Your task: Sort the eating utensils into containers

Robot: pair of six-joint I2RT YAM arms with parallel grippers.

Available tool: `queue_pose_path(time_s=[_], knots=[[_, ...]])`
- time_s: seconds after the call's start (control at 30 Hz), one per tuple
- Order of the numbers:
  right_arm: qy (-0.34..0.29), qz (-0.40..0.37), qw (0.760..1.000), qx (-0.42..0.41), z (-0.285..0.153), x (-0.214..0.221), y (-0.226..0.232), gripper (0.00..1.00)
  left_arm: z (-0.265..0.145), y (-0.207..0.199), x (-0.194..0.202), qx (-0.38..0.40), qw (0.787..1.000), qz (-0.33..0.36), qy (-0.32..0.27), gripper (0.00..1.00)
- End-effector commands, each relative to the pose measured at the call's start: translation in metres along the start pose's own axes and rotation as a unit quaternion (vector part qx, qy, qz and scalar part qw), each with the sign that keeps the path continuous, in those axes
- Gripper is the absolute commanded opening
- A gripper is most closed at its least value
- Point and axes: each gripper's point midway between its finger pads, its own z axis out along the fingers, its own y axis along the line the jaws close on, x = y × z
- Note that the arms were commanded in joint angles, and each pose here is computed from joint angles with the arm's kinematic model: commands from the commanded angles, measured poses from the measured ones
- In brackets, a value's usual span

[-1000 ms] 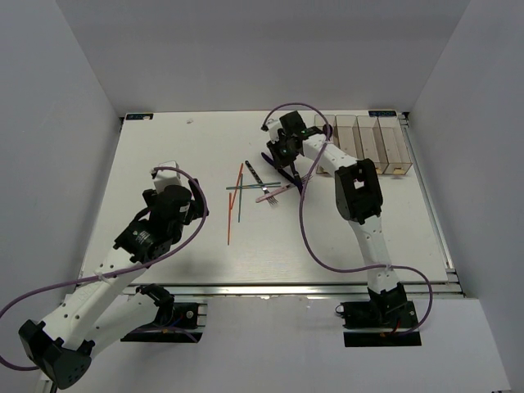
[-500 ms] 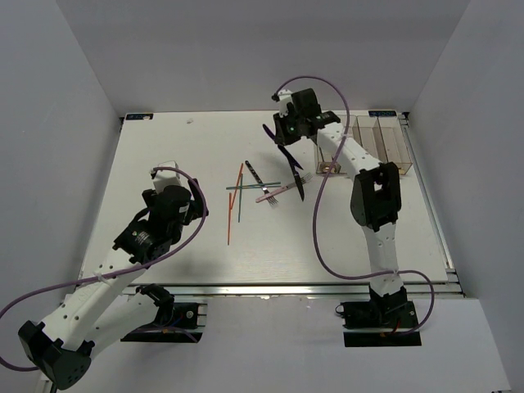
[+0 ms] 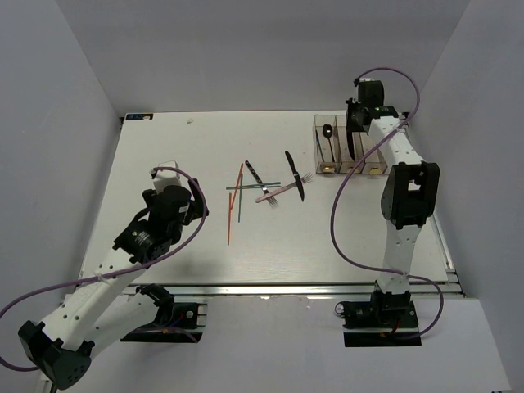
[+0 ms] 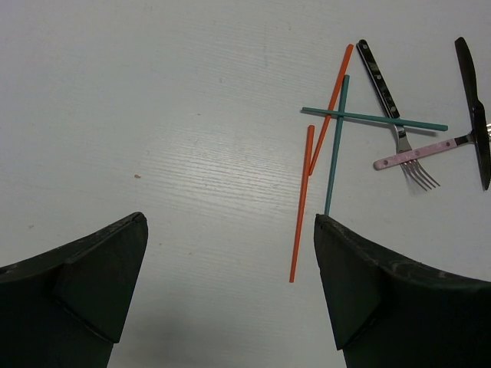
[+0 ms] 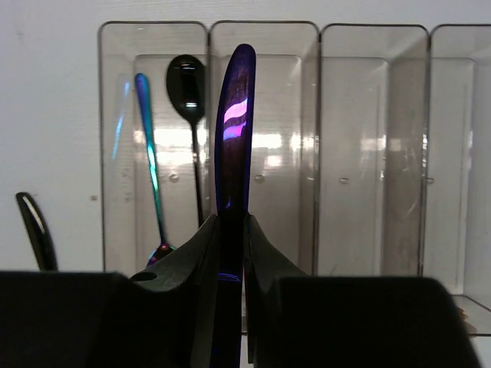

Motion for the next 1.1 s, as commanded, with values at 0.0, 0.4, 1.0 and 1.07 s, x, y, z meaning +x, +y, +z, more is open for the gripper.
queue_pose_path(time_s=[0.0,0.4,1.0,1.07], knots=[[-0.032,0.019,0.999,0.003,0.004,-0.022,-0.010,0.00,0.000,-0.006,-0.006,0.013,1.000,-0.003,-0.007,0.98],[-0.016,0.019,1.000,-0.014,0.042,-0.011,-0.019,0.09,0.004,-0.008,-0.001,0.010,1.000,0.006,0.003,0.98],[-0.040,-0.020,0.996,-0.077,-0.022,-0.032,0.062,0.67,0.005,-0.007,0.000,0.005,1.000,0.008,0.006,0.98],[-0.026,-0.034,0.992,-0.122,-0.029,-0.016,0.093,0.65,0.005,-0.006,0.000,0.005,1.000,0.008,0.005,0.98]])
